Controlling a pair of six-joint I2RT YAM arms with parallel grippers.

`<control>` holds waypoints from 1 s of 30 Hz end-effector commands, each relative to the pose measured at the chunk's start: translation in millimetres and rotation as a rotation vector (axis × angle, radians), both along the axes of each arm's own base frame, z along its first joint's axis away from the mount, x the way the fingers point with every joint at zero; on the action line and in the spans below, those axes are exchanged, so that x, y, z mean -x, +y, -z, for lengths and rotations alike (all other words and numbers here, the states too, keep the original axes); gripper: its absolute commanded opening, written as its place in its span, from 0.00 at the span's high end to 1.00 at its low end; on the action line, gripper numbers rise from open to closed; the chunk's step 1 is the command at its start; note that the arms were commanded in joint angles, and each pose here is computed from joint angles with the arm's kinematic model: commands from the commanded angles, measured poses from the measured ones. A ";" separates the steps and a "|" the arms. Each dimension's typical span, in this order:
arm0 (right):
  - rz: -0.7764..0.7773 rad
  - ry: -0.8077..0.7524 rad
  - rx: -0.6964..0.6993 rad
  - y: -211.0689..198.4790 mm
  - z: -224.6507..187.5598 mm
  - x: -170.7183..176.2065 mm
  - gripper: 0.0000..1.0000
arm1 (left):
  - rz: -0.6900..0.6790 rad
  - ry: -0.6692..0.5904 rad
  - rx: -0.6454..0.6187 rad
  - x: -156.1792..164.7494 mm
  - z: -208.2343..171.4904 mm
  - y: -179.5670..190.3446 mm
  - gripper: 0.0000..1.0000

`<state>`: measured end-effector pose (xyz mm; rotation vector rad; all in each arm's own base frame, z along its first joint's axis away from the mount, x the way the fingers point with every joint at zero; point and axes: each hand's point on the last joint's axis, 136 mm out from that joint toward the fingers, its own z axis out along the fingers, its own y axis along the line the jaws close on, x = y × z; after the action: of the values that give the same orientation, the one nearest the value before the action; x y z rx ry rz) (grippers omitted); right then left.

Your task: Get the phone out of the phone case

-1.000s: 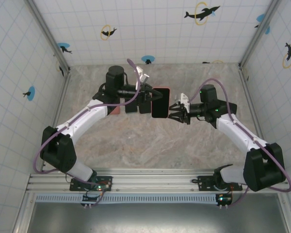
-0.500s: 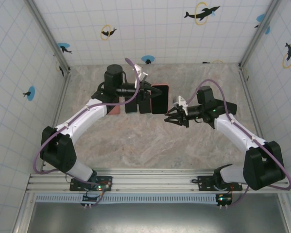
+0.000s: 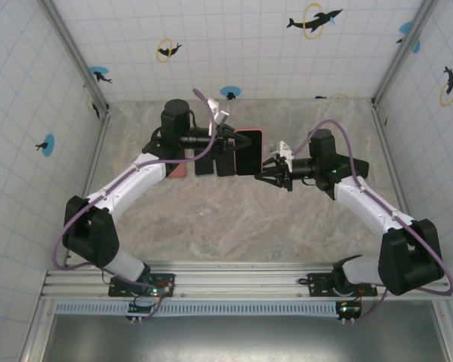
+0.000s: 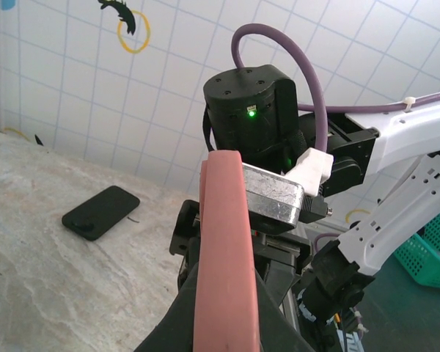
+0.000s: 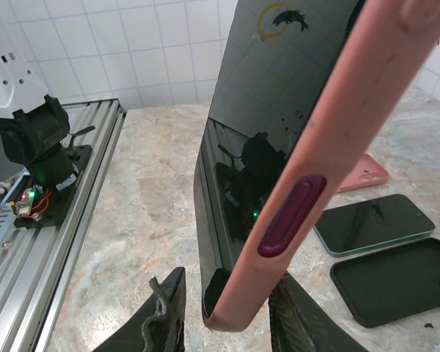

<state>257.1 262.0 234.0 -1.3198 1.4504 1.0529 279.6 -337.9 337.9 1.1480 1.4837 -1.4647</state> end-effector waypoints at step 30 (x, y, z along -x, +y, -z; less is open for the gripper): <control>-0.057 0.002 -0.033 6.1 -4.9 2.8 0.78 | 0.039 -0.035 0.038 8.8 -13.8 -0.2 1.00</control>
<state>253.2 264.8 226.4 -1.3365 1.4520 1.1113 278.9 -337.8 337.0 1.1451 1.4915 -1.4748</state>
